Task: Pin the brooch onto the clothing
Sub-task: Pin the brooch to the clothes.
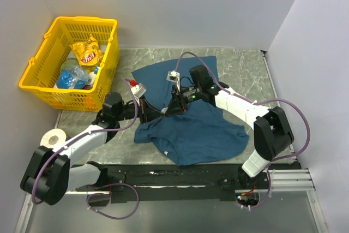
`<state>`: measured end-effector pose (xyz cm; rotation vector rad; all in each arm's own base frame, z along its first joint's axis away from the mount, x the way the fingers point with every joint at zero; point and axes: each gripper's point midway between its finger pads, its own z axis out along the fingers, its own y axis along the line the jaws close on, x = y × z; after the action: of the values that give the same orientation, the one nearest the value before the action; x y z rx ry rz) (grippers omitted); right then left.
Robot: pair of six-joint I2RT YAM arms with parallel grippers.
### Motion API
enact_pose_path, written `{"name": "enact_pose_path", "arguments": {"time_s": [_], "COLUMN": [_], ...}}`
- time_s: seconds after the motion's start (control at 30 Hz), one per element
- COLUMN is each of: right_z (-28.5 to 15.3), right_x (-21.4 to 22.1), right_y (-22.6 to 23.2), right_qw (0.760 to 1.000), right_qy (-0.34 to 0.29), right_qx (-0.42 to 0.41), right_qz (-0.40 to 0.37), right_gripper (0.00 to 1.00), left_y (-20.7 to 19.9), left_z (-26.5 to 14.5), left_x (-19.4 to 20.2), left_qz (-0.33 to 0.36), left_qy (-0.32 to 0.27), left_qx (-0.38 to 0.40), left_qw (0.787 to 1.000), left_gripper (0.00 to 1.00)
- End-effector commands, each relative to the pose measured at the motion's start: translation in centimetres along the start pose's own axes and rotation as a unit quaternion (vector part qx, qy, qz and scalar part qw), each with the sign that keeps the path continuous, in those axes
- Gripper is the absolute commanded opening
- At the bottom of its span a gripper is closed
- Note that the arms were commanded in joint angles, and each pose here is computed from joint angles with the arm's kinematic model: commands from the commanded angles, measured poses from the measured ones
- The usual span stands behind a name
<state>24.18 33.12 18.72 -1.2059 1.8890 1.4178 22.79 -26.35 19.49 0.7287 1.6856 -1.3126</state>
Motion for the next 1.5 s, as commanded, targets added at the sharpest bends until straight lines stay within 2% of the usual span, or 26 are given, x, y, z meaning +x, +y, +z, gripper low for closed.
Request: {"name": "enact_pose_path", "arguments": {"time_s": [0.0,0.17,0.37,0.6,0.8,0.97,1.27,1.47], "right_z": [0.0,0.0,0.2,0.5,0.6,0.7,0.5,0.4], "right_x": [-2.6,-2.7,-2.7,-3.3,-3.9,-4.6,-5.7,-6.2], "right_y": [-1.6,-1.4,-1.4,-1.7,-1.6,-1.7,-1.6,-1.4], "right_qw": [0.998,0.998,0.998,0.998,0.998,0.998,0.996,0.994], "right_qy": [-0.025,-0.027,-0.028,-0.035,-0.041,-0.055,-0.083,-0.101], "right_qx": [0.036,0.033,0.029,0.026,0.022,0.021,0.029,0.028], "right_qz": [-0.049,-0.049,-0.044,-0.037,-0.037,-0.036,-0.029,-0.019], "right_gripper": [0.37,0.36,0.31,0.20,0.16,0.14,0.05,0.03], "left_y": [-3.6,-3.4,-3.7,-4.2,-4.2,-4.3,-3.9,-4.1], "left_z": [-0.1,-0.3,-0.4,-0.3,-0.3,-0.3,-0.4,-0.3], "left_x": [-2.7,-2.3,-2.2,-1.9,-1.7,-1.7,-1.3,-1.3], "left_qz": [0.058,0.056,0.055,0.055,0.053,0.053,0.047,0.046], "left_qy": [-0.021,-0.025,-0.025,-0.020,-0.019,-0.020,-0.019,-0.029], "left_qx": [0.061,0.052,0.055,0.064,0.064,0.064,0.053,0.063], "left_qw": [0.996,0.997,0.997,0.996,0.996,0.996,0.997,0.997], "left_gripper": [0.01,0.01,0.01,0.01,0.01,0.01,0.01,0.01]}}
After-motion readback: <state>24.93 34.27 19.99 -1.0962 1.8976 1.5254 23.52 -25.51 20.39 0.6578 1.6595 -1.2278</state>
